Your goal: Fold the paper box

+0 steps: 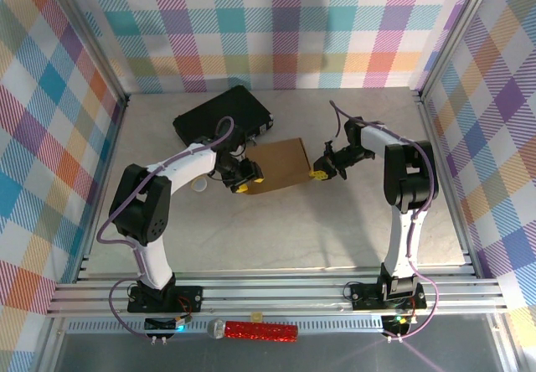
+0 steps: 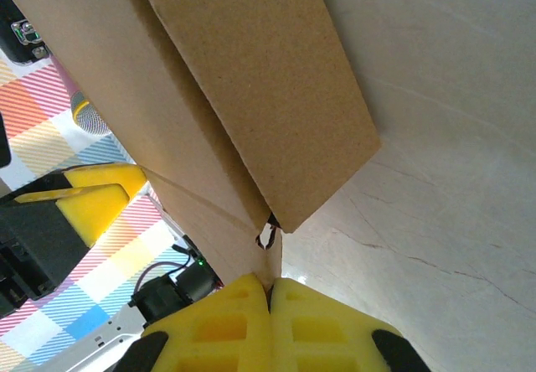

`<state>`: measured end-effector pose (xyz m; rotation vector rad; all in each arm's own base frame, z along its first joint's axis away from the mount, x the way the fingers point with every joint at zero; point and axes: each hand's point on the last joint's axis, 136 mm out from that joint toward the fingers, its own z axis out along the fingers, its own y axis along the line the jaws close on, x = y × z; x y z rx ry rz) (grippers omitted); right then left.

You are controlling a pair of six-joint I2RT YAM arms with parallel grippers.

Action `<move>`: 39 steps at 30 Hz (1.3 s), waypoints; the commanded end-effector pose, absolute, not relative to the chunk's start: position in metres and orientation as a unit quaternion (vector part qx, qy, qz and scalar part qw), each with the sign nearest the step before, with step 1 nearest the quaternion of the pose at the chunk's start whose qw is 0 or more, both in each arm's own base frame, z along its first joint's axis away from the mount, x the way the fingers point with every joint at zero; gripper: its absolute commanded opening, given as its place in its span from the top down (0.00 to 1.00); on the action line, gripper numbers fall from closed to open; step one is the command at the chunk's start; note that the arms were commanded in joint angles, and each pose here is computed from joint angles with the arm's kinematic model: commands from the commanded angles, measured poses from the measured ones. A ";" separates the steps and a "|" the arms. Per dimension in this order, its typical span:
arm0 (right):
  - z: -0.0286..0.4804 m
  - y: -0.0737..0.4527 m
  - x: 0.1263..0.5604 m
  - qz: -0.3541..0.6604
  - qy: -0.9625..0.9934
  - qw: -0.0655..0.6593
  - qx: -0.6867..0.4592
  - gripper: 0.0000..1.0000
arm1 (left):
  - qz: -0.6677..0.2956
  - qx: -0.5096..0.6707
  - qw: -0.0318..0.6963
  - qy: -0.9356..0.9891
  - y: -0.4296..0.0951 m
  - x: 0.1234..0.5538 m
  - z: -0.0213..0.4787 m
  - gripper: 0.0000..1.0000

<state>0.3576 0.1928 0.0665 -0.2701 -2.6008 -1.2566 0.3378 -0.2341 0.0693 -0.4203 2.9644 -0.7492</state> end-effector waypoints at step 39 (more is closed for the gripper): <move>0.053 0.191 0.353 -0.435 -0.883 0.141 -0.104 1.00 | -0.277 -0.158 0.042 0.947 -0.232 0.346 0.054 0.47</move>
